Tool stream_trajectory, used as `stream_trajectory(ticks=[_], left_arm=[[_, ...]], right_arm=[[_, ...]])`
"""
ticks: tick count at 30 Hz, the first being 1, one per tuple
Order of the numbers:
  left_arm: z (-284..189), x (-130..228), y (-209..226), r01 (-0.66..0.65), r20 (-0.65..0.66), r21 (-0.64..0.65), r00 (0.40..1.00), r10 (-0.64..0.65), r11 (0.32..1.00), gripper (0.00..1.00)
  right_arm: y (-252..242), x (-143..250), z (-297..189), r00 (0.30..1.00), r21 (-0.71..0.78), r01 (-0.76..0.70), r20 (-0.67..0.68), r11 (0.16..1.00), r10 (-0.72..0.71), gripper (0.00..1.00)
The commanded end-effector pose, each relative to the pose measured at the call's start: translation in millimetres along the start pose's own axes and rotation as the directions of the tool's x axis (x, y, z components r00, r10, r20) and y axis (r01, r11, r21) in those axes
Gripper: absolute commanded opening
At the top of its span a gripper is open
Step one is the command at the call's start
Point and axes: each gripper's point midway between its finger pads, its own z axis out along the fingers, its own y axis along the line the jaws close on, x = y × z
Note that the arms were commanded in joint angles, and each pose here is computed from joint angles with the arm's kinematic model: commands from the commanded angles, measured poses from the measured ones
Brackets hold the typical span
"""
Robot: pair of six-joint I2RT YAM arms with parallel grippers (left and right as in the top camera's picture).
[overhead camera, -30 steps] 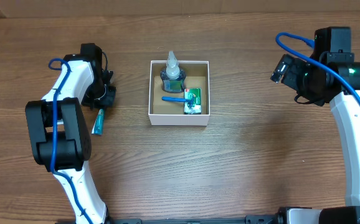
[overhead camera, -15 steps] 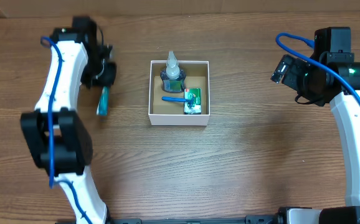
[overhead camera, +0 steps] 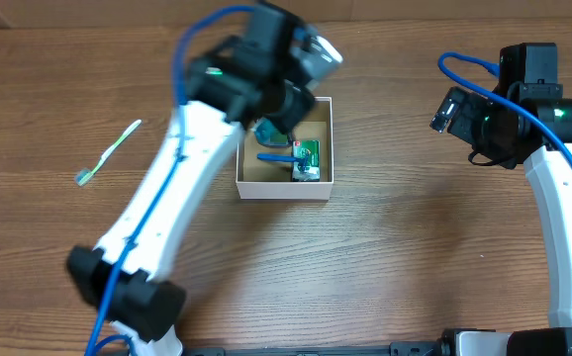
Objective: Pack container
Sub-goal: 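Carry the toothpaste tube with the left gripper and release it in the box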
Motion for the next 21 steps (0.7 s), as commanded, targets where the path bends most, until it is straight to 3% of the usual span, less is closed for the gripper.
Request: stream_trajectory(ticks=[1, 7, 9, 10, 11, 12, 13, 14, 21], left_arm=[[40.7, 17.2, 0.5, -0.085, -0.119, -0.030, 0.990, 0.081, 0.996, 0.04], [70.5, 42.4, -11.1, -0.051, -0.226, 0.035, 0.972, 0.058, 0.998, 0.05], [70.4, 41.5, -13.2, -0.048, -0.220, 0.047, 0.974, 0.057, 0.998, 0.18], [68.7, 40.8, -13.1, -0.049, -0.218, 0.045, 0.974, 0.058, 0.998, 0.30], [67.8, 41.0, -13.3, -0.049, -0.218, 0.046, 0.974, 0.058, 0.998, 0.37], [65.5, 42.5, -14.1, -0.049, -0.224, 0.049, 0.973, 0.058, 0.998, 0.59], [64.8, 44.0, -14.7, -0.047, -0.230, 0.051, 0.971, 0.057, 0.998, 0.88], [63.2, 44.9, -14.9, -0.039, -0.234, 0.050, 0.971, 0.050, 0.998, 1.00], [7.9, 51.4, 31.8, 0.147, -0.194, -0.153, 0.965, -0.175, 0.977, 1.00]], right_arm=[[-2.3, 0.0, -0.7, 1.000, 0.008, 0.001, 0.004, 1.000, -0.001, 1.00], [-2.2, -0.3, -0.7, 1.000, 0.008, 0.001, 0.006, 1.000, -0.001, 1.00], [-2.2, -0.3, -0.7, 1.000, 0.008, 0.001, 0.006, 1.000, -0.001, 1.00], [-2.3, -0.4, -0.7, 1.000, 0.009, 0.001, 0.006, 1.000, -0.001, 1.00], [-2.2, -0.3, -0.7, 1.000, 0.008, 0.001, 0.006, 1.000, -0.001, 1.00], [-2.2, -0.3, -0.7, 1.000, 0.008, 0.001, 0.006, 1.000, -0.001, 1.00], [-2.2, -0.3, -0.7, 1.000, 0.008, 0.001, 0.006, 1.000, -0.001, 1.00], [-2.3, -0.4, -0.7, 1.000, 0.009, 0.001, 0.006, 1.000, -0.001, 1.00], [-2.4, -0.3, -0.7, 1.000, 0.009, 0.002, 0.006, 1.000, -0.002, 1.00]])
